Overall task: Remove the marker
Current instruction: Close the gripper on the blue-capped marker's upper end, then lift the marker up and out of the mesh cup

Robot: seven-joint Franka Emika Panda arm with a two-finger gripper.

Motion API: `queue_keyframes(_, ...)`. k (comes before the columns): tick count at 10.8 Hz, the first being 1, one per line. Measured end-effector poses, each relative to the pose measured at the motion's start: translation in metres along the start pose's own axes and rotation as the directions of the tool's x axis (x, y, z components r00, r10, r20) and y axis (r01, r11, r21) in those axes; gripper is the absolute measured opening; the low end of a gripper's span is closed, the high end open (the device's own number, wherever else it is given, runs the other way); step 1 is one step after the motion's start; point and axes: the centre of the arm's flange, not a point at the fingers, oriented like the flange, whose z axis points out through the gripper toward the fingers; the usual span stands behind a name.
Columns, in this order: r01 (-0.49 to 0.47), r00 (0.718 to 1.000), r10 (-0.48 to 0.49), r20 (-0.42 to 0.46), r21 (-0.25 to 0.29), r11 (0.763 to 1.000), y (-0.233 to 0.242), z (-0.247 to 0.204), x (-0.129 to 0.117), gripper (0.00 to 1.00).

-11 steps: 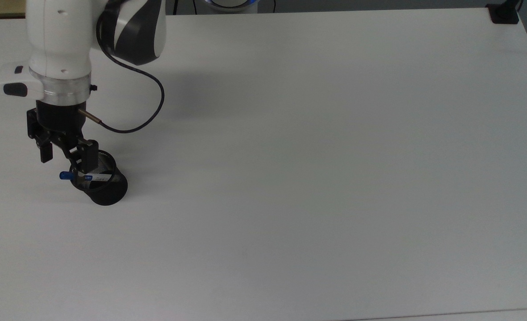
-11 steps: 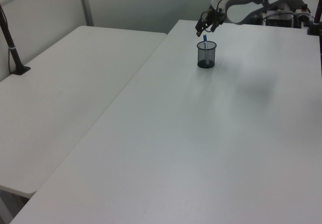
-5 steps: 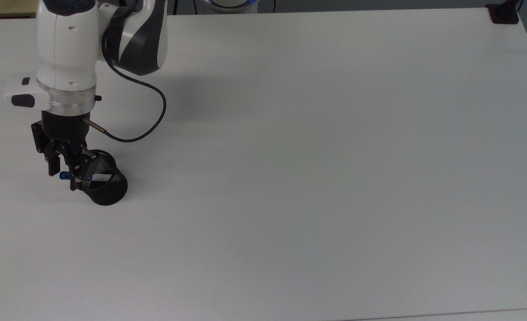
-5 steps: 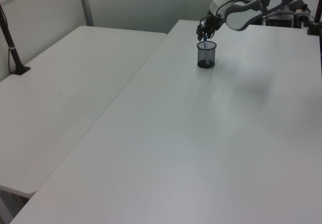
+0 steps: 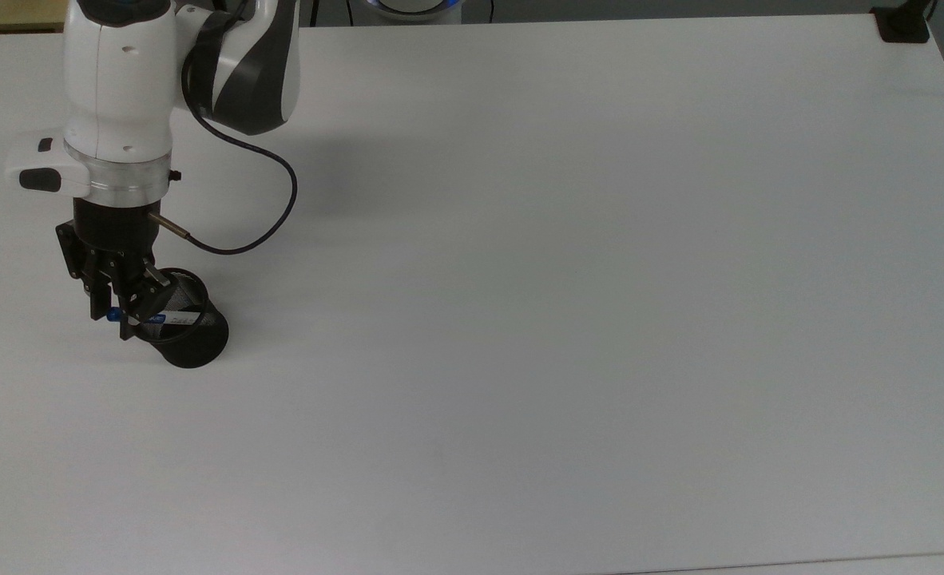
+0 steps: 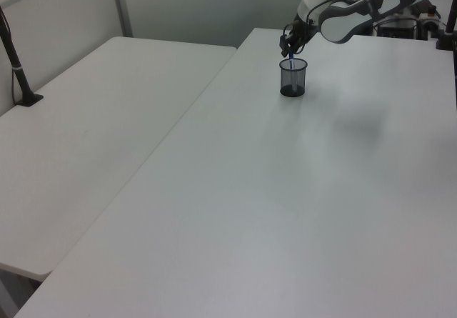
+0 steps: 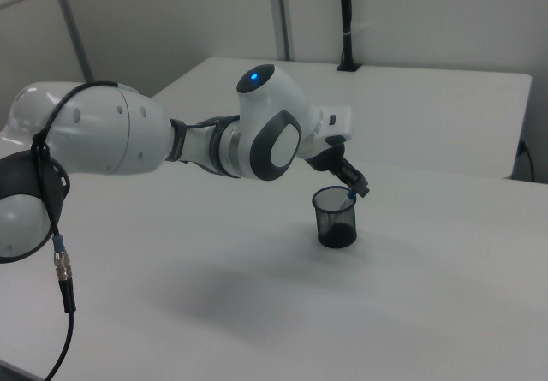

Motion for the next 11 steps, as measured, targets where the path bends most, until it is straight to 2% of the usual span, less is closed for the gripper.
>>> queue_keyframes(1, 0.000, 1.000, 0.000, 0.000, 0.000, 1.000, 0.0000, -0.0001, 0.0001, 0.37)
queue_keyframes(3, 0.000, 1.000, 0.000, -0.002, 0.000, 1.000, 0.0001, -0.0005, 0.0007, 0.35)
queue_keyframes(4, -0.001, 1.000, 0.001, -0.003, 0.000, 1.000, 0.0000, -0.0011, 0.0014, 0.29)
queue_keyframes(6, -0.002, 1.000, 0.002, -0.009, 0.001, 1.000, 0.0000, -0.0029, 0.0037, 0.23)
queue_keyframes(9, -0.002, 1.000, 0.002, -0.013, 0.002, 1.000, -0.0002, -0.0044, 0.0054, 0.17)
queue_keyframes(11, -0.003, 1.000, 0.003, -0.017, 0.003, 1.000, -0.0002, -0.0065, 0.0071, 0.17)
